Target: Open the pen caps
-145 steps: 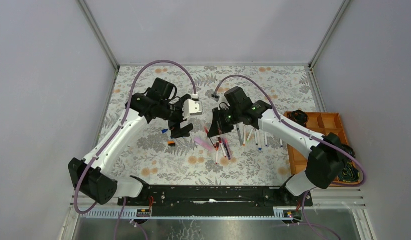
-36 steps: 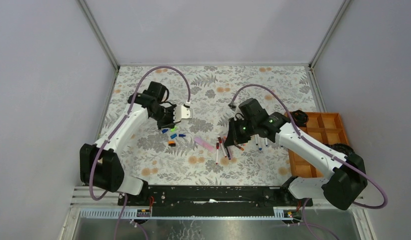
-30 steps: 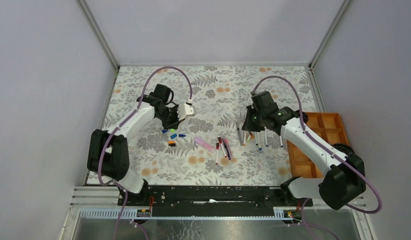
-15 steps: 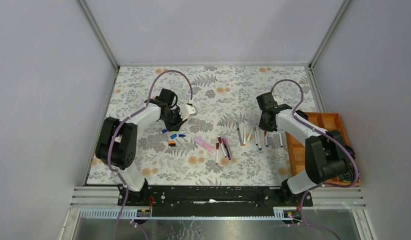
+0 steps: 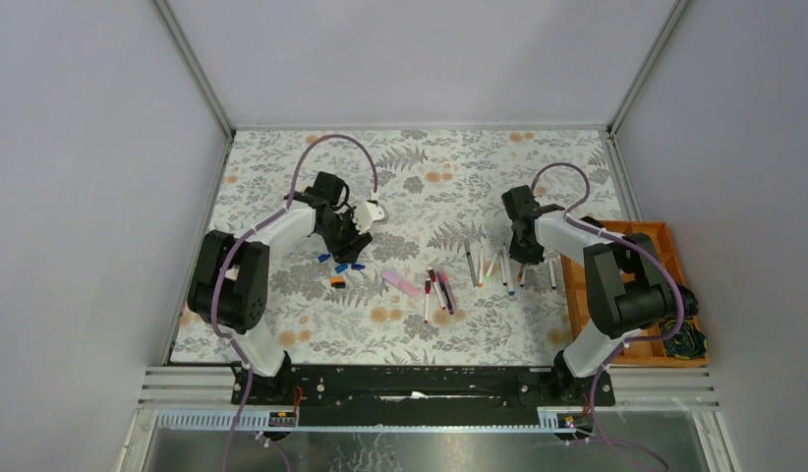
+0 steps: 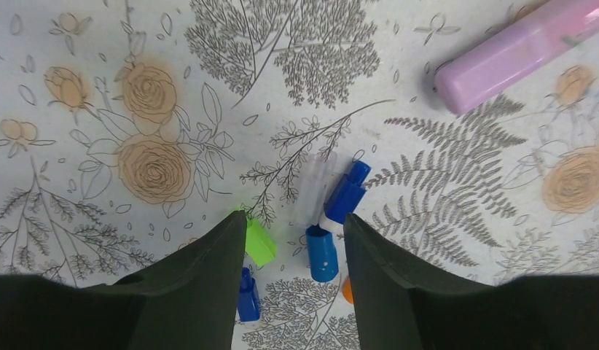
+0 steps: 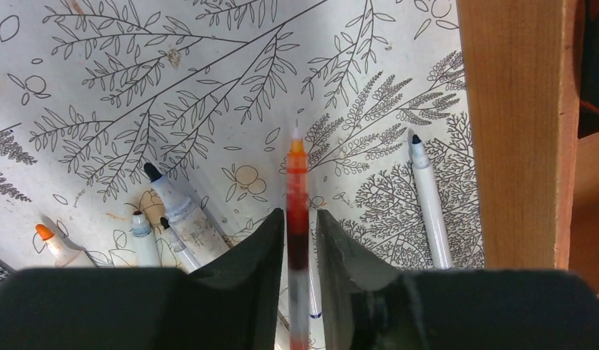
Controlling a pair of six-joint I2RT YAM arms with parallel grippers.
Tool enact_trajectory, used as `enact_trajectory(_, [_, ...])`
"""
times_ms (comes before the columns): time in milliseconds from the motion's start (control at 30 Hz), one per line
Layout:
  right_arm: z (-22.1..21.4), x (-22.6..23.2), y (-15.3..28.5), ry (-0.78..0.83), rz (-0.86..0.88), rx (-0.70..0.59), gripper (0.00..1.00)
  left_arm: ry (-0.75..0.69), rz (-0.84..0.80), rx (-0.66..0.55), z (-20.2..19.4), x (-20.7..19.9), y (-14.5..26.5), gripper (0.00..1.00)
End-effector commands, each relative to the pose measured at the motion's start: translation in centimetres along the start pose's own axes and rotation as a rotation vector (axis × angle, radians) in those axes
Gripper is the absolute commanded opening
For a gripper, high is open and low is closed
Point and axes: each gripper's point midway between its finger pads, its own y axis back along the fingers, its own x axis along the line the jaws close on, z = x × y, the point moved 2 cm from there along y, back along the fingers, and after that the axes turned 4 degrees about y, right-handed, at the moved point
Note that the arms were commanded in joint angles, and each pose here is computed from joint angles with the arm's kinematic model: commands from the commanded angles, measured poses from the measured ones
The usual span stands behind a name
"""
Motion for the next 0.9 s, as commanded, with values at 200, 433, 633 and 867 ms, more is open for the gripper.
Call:
enact_trajectory(200, [0.4,-0.6,0.5,-0.008,-0.012,-0.026,0.45,-0.033,-0.035,-0.159,5.5,-1.8,6.4,0.74])
enact_trajectory(433, [2.4,-0.1,3.7,-0.036,0.05,-0.095,0.44,-0.022,-0.012,-0.269,8.8,-2.7,10.8,0.96])
enact_trajectory(633, [3.6,5.5,9.8,0.079,0.221,-0.223,0.47,0.044,0.055,-0.292,10.0,-2.7,14.2,0.99])
enact_trajectory(867, [-3.1,14.1,12.0,0.329,0.449,-0.166,0.34,0.036,0.071,-0.313,9.4,-3.9,15.6,0.99])
